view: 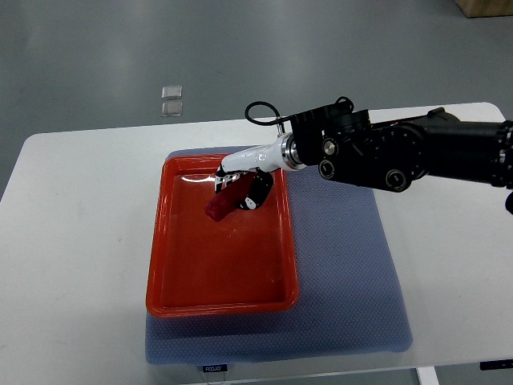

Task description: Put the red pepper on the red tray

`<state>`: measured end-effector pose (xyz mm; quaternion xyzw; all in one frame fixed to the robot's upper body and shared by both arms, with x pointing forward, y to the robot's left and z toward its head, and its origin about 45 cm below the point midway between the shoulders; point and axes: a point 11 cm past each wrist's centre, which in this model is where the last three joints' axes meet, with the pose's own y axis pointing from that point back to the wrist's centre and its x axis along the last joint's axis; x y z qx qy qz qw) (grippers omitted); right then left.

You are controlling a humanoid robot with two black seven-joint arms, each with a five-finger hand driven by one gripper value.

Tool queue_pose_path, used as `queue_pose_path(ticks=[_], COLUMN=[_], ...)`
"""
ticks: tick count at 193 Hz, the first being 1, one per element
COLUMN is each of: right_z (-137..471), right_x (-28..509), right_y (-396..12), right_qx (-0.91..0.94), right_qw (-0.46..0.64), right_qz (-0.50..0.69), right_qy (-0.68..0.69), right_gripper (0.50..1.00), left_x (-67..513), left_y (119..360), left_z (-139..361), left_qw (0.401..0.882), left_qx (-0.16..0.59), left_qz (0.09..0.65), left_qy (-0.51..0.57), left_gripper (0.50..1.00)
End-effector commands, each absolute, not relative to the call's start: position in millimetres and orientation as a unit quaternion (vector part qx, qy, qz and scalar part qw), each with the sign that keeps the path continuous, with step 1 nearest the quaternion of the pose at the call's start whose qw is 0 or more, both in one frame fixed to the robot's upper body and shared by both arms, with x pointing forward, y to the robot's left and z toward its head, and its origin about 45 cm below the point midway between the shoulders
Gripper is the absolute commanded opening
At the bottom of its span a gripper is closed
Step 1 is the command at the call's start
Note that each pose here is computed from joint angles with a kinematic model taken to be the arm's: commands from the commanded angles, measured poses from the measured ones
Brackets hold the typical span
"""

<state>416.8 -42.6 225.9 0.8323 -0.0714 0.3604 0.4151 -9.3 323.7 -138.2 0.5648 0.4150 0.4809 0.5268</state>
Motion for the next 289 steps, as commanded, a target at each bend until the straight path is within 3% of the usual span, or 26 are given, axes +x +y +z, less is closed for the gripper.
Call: queue_pose_path(ticks=[1, 102, 155, 175, 225, 256, 289], right_z=[207.6, 177.6, 187.7, 190.5, 216.5, 260.9, 268.0], right_x=[412.2, 411.0, 413.7, 414.2, 424.2, 453.1, 472.6], right_y=[-32.5, -49.3, -42.1, -40.2, -29.9, -50.3, -102.5], right_qx=[0.835, 0.834, 0.847, 0.849, 0.868, 0.888, 0.9], right_qw=[0.415, 0.427, 0.408, 0.403, 0.362, 0.285, 0.156], right_qz=[0.353, 0.33, 0.318, 0.316, 0.298, 0.25, 0.094], right_qy=[-0.075, -0.114, -0.126, -0.129, -0.166, -0.261, -0.396], right_gripper=[0.5, 0.5, 0.797, 0.858, 0.86, 0.86, 0.86], left_x=[-8.7, -9.7, -9.7, -9.7, -9.7, -9.9, -9.7], left_y=[323.6, 323.4, 324.1, 324.1, 324.1, 324.0, 323.4], left_z=[-138.2, -138.3, -138.2, -138.2, -138.2, -138.2, -138.3], left_qw=[0.527, 0.527, 0.526, 0.526, 0.526, 0.526, 0.527], left_qx=[0.564, 0.565, 0.566, 0.566, 0.566, 0.566, 0.565], left_qz=[0.481, 0.48, 0.481, 0.481, 0.481, 0.48, 0.48], left_qy=[0.415, 0.415, 0.414, 0.414, 0.414, 0.415, 0.415], left_gripper=[1.0, 1.0, 1.0, 1.0, 1.0, 1.0, 1.0])
